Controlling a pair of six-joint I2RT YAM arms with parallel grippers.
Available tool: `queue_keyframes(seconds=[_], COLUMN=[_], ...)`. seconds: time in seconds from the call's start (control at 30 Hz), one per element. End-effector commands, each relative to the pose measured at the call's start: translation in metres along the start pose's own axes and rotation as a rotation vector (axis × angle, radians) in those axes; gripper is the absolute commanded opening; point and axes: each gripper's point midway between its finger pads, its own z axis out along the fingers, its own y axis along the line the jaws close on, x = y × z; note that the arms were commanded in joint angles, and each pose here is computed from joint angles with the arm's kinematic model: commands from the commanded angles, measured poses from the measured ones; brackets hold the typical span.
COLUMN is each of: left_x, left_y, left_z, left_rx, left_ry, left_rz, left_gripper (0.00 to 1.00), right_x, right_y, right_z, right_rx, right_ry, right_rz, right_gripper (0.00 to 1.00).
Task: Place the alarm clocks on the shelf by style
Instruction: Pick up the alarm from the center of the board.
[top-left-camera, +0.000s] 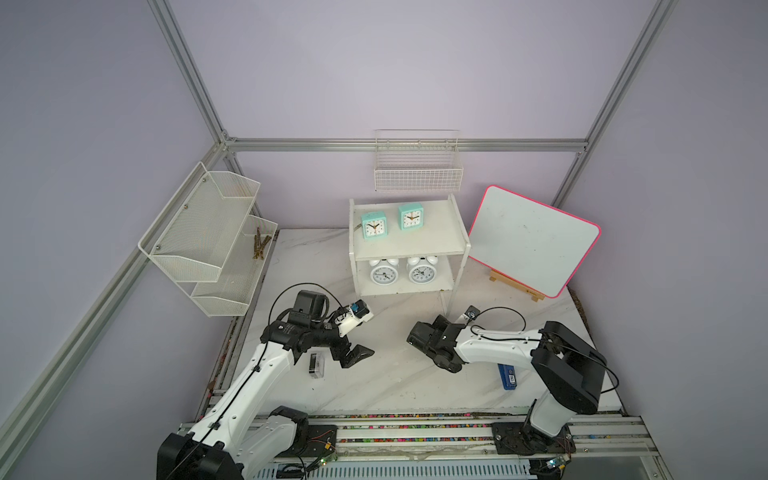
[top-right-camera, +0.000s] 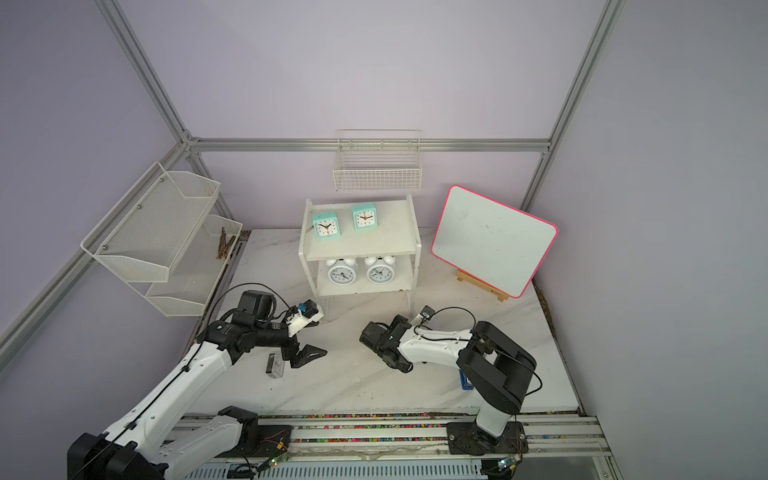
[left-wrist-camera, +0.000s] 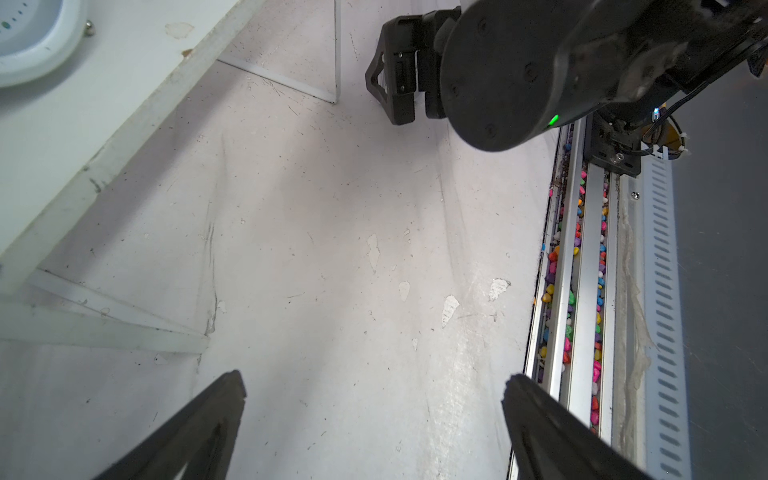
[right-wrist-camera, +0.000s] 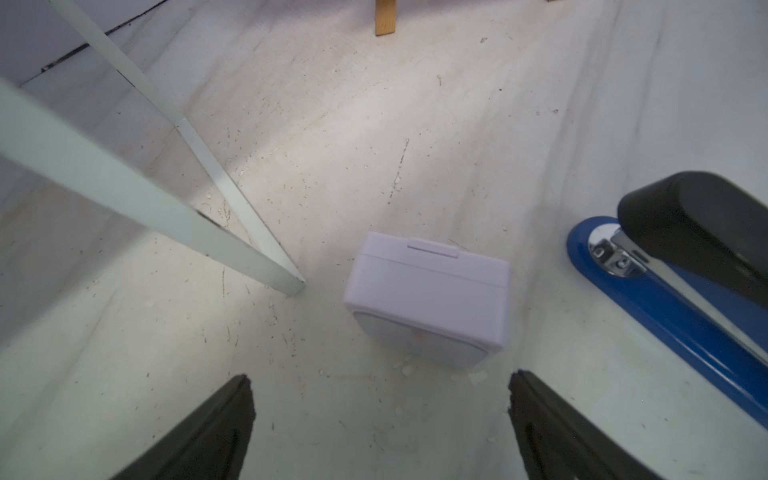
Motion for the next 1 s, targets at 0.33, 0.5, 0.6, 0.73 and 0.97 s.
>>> queue_keyframes(seconds=[0.33,0.5,0.6,0.73,0.97], left_x=[0.002,0.002,0.003,0.002,0.001], left_y=[-0.001,-0.001,-0.001,-0.001,-0.001], left_z=[0.003,0.003,0.003,0.002,0.001], left_rx=[0.008,0.007,0.005,0.003,-0.002], left_ry=[0.000,0.000,0.002,-0.002,-0.003], left_rz=[0.016,0.017,0.018,0.019,0.020], left_gripper=[1.00,1.00,1.00,1.00,1.00], right_x=[-0.009,-0.011,-0.012,-0.011,-0.006], right_y=[-0.021,-0.025,-0.024,-0.023,-0.026], right_z=[0.012,0.018,0.022,0.029,0.044], right_rx=[0.086,0.099,0.101,0.111,0.137], right_ry=[-0.056,-0.058,-0.056,-0.052,-0.041], right_rz=[-0.007,-0.008,-0.011,-0.020,-0.035], right_gripper=[1.00,1.00,1.00,0.99,0.93])
